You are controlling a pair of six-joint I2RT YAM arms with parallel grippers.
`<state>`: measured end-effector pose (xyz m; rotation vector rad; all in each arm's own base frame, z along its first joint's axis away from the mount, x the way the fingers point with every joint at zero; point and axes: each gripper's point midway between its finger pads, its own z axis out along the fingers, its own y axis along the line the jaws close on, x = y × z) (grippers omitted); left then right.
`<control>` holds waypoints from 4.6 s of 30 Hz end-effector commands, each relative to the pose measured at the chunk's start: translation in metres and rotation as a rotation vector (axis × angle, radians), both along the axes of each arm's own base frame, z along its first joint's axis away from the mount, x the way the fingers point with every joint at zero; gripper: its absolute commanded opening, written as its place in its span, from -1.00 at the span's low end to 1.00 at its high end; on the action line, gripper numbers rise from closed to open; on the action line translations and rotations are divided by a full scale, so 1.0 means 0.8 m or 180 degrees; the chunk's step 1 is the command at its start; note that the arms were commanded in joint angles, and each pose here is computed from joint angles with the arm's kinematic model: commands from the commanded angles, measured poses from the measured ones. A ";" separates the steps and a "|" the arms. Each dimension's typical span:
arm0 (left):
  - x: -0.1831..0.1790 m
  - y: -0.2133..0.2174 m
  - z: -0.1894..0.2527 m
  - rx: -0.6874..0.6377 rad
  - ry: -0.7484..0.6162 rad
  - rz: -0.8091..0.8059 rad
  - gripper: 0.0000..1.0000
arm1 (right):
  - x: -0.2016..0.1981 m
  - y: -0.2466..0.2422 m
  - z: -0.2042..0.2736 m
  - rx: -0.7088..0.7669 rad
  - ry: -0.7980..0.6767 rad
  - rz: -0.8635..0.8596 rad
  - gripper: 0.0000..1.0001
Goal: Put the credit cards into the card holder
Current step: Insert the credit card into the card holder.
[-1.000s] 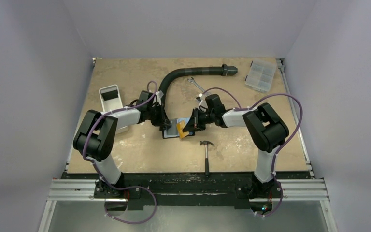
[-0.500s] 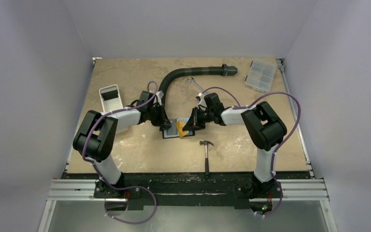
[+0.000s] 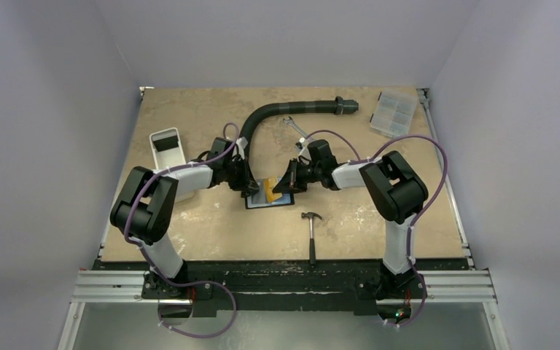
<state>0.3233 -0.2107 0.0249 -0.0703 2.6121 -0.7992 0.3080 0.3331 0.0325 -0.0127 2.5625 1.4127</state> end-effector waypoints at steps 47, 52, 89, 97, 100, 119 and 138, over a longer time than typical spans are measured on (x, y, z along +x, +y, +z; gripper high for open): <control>-0.014 0.032 -0.004 0.0337 0.0069 0.0063 -0.91 | 0.012 -0.003 -0.006 0.0014 -0.0188 -0.0315 -1.00; -0.015 0.036 -0.007 0.0395 0.0085 0.0077 -0.94 | 0.015 -0.002 -0.006 -0.0038 -0.0212 -0.0304 -1.00; -0.020 0.034 -0.009 0.0344 0.0100 0.0064 -1.00 | -0.035 0.018 -0.002 0.0255 0.0039 -0.0214 -1.00; -0.022 0.029 -0.009 0.0275 0.0114 0.0045 -1.00 | -0.025 0.042 -0.008 0.0317 0.0044 -0.0177 -1.00; -0.023 0.028 -0.009 0.0249 0.0115 0.0041 -1.00 | -0.018 0.053 0.002 0.0413 -0.0012 -0.0274 -0.99; -0.033 0.028 -0.006 0.0188 0.0111 0.0051 -1.00 | -0.032 0.009 -0.012 -0.0274 -0.0296 -0.0285 -0.05; -0.048 0.035 -0.013 0.0198 0.0163 0.0100 -1.00 | -0.015 0.004 -0.016 -0.0334 -0.0495 -0.0413 -0.96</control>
